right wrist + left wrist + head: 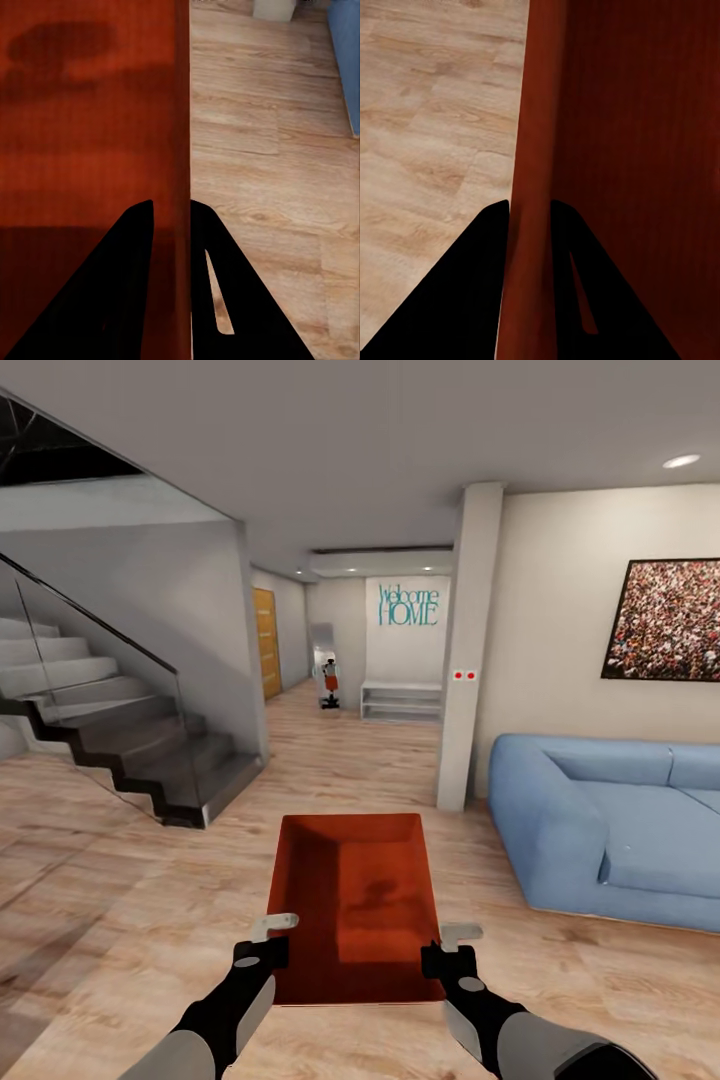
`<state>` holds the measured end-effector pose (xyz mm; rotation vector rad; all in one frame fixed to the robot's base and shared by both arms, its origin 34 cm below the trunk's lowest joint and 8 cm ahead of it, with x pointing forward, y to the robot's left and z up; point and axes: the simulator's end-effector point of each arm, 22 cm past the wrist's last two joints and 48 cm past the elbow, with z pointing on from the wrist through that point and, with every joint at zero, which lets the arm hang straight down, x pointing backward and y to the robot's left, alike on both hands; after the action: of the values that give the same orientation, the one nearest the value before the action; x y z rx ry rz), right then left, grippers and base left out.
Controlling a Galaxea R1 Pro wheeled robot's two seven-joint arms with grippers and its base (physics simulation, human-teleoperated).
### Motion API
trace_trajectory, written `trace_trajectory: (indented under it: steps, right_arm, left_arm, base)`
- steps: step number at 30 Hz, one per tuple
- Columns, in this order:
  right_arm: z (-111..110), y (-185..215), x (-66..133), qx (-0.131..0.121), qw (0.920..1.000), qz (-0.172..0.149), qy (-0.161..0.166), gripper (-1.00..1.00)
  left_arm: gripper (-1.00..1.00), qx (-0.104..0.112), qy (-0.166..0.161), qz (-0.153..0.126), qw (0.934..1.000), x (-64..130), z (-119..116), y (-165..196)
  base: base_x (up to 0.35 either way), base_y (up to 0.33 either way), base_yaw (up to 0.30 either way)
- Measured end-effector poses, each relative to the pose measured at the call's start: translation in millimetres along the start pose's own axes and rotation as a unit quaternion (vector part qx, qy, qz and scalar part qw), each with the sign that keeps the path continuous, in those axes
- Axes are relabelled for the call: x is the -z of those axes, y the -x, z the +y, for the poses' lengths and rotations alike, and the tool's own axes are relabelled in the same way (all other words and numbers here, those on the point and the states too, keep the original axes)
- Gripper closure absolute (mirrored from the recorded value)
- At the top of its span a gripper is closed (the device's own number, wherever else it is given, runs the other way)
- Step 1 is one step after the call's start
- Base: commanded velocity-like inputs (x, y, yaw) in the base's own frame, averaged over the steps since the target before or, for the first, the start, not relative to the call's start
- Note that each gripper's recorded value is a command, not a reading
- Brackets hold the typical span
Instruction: Move the two storage containers from the living room to the garage. In the garage, place one container on the floor and stack the other container on top of it (either order is fine).
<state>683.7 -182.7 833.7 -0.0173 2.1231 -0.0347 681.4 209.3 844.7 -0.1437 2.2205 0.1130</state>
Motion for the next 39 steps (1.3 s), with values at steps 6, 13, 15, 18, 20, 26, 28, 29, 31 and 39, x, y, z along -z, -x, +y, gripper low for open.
trace_trajectory:
  steps: [6,13,15,18,20,26,28,29,31,39]
  right_arm:
    - [0.5,0.4,0.0,0.0,1.0,0.0,0.0,1.0]
    - [0.3,0.7,0.0,0.0,1.0,-0.001,0.0,1.0]
    - [0.2,0.4,0.0,0.0,1.0,-0.001,0.0,1.0]
    - [0.2,0.5,0.0,0.0,1.0,-0.001,0.0,1.0]
    - [0.3,0.6,0.0,0.0,1.0,-0.001,0.0,1.0]
    - [0.1,0.4,0.0,0.001,1.0,-0.001,0.0,1.0]
    - [0.1,0.3,0.0,0.001,1.0,-0.001,0.0,1.0]
    - [0.1,0.4,0.0,0.001,1.0,-0.001,0.0,1.0]
    - [0.1,0.4,0.0,0.001,1.0,-0.001,0.0,1.0]
    - [0.2,0.5,0.0,0.0,1.0,-0.001,0.0,1.0]
  left_arm:
    - [1.0,0.0,0.0,-0.001,1.0,0.0,0.5,0.5]
    - [1.0,0.0,0.0,-0.001,1.0,0.0,0.2,0.9]
    - [1.0,0.0,0.0,-0.001,1.0,0.0,0.2,0.5]
    - [1.0,0.0,0.0,-0.001,1.0,0.0,0.2,0.5]
    - [1.0,0.0,0.0,-0.001,1.0,0.0,0.2,0.8]
    - [1.0,0.0,0.0,-0.001,1.0,0.0,0.2,0.5]
    - [1.0,0.0,0.0,-0.001,1.0,0.0,0.1,0.4]
    - [1.0,0.0,0.0,-0.001,1.0,0.0,0.2,0.4]
    - [1.0,0.0,0.0,-0.001,1.0,0.0,0.1,0.4]
    - [1.0,0.0,0.0,-0.001,1.0,0.0,0.1,0.5]
  base:
    - [0.322,0.0,0.229]
    - [0.322,0.0,0.103]
    - [0.322,0.0,0.005]
    - [0.322,0.0,0.002]
    - [0.322,0.0,0.001]
    - [0.322,0.0,0.0]
    - [0.322,0.0,0.0]
    - [0.322,0.0,0.0]
    - [0.322,0.0,0.0]
    - [0.322,0.0,0.0]
